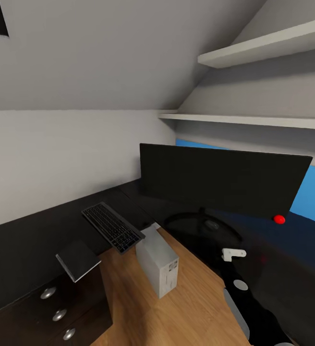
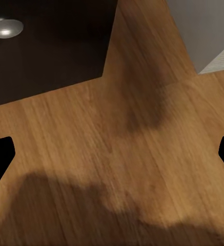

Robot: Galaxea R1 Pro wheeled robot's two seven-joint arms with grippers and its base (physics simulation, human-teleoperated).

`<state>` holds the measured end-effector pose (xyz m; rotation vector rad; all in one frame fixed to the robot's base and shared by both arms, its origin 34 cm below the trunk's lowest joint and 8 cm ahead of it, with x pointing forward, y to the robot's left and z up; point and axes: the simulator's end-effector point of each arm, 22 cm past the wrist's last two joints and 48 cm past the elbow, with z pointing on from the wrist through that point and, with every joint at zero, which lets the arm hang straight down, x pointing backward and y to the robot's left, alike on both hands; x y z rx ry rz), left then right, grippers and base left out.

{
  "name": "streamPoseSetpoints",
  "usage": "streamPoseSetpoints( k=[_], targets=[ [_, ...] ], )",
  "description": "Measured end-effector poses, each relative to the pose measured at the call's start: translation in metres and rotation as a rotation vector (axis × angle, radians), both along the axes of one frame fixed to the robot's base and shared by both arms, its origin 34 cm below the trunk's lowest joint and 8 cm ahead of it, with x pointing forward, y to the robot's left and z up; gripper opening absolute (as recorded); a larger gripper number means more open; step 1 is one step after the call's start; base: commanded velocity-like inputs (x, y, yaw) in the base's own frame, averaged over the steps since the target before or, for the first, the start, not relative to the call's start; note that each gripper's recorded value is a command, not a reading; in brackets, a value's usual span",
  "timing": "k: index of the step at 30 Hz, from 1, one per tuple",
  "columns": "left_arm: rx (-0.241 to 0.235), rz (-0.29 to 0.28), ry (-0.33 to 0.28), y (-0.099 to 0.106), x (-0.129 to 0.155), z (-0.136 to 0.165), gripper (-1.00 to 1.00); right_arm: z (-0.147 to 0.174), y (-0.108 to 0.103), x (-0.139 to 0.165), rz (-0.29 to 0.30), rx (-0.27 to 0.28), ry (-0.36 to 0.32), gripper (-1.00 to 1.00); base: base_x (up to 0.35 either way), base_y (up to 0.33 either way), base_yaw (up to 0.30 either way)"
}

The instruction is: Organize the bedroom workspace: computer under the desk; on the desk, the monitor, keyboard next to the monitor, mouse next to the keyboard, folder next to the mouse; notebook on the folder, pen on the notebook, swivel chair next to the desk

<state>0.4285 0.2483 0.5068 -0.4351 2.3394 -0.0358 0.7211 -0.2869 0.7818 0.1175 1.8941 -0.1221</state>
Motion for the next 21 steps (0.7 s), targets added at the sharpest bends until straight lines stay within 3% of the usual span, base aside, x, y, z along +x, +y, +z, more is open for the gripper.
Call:
streamPoseSetpoints(
  k=[21],
  targets=[
    [-0.002,-0.006,-0.002,-0.0002,0.0004,0.0003,1.00,0.0000,0.0000,-0.0002,0.000,0.000,0.000,1.00,0.008,0.000,0.000]
  ],
)
